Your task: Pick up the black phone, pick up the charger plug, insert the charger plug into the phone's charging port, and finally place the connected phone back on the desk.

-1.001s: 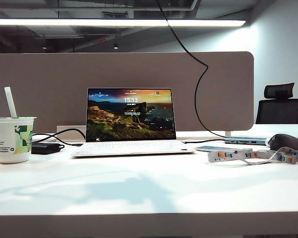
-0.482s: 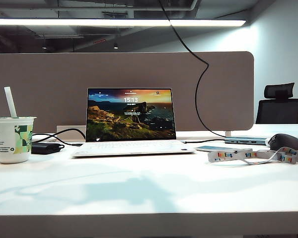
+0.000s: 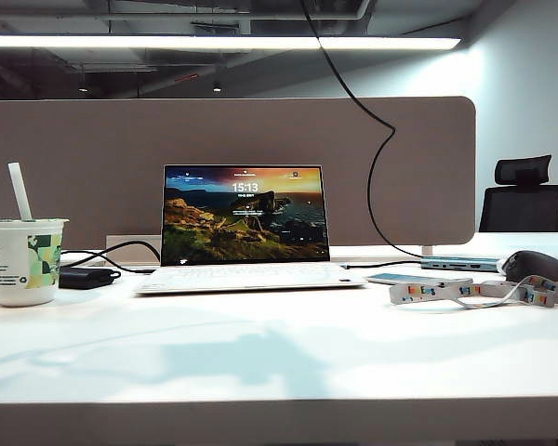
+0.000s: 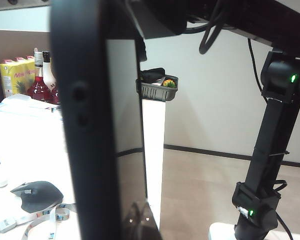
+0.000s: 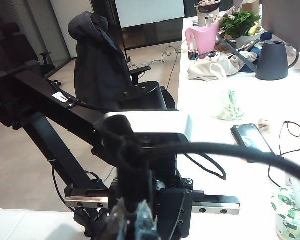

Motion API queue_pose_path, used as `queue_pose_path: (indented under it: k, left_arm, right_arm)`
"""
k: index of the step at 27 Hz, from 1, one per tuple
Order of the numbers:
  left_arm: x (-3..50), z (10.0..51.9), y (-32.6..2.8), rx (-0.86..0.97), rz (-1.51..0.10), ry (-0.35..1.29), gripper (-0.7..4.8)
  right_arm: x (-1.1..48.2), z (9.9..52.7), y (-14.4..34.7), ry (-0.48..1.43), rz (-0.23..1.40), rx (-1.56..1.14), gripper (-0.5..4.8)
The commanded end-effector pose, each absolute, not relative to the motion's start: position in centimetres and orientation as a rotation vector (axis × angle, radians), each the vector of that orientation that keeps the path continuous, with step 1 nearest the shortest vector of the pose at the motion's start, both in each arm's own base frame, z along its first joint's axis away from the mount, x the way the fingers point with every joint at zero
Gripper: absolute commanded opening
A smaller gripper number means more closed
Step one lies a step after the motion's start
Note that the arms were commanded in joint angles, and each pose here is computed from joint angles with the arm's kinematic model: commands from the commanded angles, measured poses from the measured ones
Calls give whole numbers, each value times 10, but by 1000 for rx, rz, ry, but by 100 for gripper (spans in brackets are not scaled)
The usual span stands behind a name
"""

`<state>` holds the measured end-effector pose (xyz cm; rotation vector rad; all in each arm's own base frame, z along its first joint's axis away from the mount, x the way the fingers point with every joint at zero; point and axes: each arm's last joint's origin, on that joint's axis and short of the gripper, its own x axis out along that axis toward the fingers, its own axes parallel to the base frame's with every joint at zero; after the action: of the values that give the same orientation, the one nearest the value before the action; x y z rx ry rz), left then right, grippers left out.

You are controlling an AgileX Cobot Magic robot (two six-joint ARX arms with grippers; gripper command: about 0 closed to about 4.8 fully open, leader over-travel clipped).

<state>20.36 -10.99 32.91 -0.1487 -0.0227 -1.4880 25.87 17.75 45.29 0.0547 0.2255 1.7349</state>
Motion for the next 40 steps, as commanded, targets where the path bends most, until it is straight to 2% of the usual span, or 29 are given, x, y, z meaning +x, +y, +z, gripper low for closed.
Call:
queue_pose_path:
  k: [1, 40]
  left_arm:
    - [201, 338, -109, -123, -1507, -87, -6]
    - [200, 337, -109, -126, -1529, -65, -6]
  right_arm:
    - [256, 452, 177, 245, 1733, 59, -7]
    - [253, 454, 185, 238, 1685, 46, -7]
